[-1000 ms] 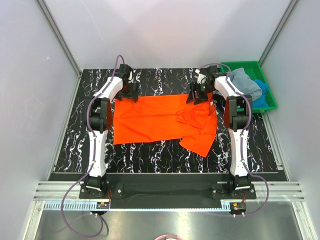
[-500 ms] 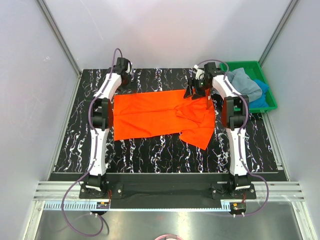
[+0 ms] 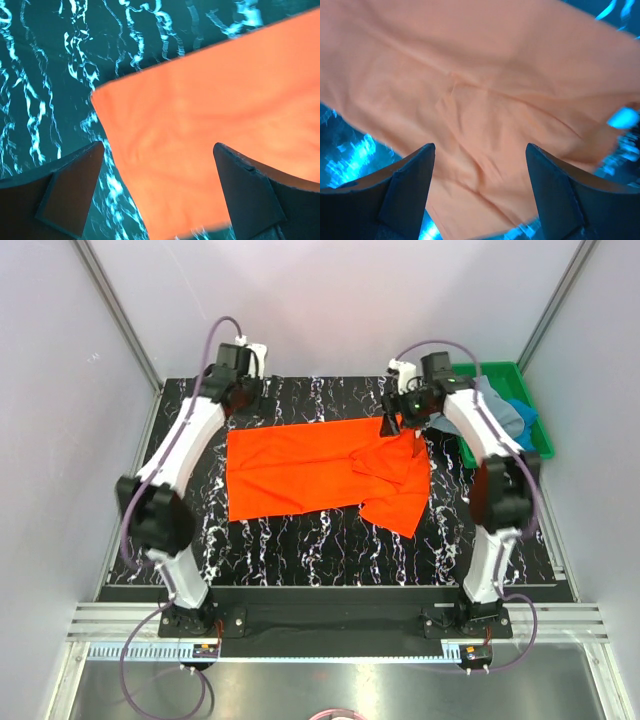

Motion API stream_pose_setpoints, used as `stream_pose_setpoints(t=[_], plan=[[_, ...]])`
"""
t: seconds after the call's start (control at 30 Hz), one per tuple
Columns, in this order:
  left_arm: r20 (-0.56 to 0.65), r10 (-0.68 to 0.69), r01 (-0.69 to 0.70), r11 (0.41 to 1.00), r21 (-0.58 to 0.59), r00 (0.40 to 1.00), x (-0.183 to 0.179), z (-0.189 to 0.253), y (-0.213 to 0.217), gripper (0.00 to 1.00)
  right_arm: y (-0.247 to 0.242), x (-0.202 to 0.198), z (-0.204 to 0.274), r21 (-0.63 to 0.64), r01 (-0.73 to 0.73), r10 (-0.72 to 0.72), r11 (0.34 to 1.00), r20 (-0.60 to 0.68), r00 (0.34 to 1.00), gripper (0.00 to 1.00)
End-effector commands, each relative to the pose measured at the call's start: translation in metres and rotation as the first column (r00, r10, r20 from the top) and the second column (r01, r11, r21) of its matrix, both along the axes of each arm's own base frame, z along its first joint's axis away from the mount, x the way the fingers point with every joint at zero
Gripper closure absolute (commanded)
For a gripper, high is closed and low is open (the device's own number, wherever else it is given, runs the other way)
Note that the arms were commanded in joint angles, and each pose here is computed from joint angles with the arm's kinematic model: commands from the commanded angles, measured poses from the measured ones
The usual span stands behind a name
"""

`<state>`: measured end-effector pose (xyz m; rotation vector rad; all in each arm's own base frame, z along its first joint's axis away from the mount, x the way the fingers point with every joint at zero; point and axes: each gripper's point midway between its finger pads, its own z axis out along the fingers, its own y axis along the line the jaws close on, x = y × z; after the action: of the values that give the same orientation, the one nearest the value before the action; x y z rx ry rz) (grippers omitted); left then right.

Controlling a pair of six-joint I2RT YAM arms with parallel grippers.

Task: Fold and stack the t-shirts
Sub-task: Fold the tshirt

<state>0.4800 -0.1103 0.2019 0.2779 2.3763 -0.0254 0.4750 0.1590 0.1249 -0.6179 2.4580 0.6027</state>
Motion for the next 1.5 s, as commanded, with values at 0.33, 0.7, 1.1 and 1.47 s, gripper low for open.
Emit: stream_pose_setpoints(t=[0.33,0.7,1.1,1.47], plan=[[-0.454,-0.059,0.15,0.974,0.169,0.889,-0.167,-0.101,0.049,0.07,-0.043,-0.177,0.027,-0.346,-0.473,0.567,0.81,0.255,0.784,0.27],[-0.374,-0.191,0.316,0.897,0.308,0.907,-0.166,-0.106,0.071,0.04,-0.052,-0.254,-0.04,-0.427,-0.742,0.833,0.517,0.052,0.551,0.38],[-0.546,-0.3,0.486,0.843,0.231,0.782,-0.177,-0.142,0.058,0.26,-0.057,-0.25,-0.078,-0.459,-0.771,0.861,0.441,-0.026,0.508,0.46],[-0.618,-0.297,0.518,0.829,0.212,0.728,-0.174,-0.159,0.055,0.2,-0.039,-0.227,-0.087,-0.43,-0.761,0.844,0.486,0.006,0.536,0.48]])
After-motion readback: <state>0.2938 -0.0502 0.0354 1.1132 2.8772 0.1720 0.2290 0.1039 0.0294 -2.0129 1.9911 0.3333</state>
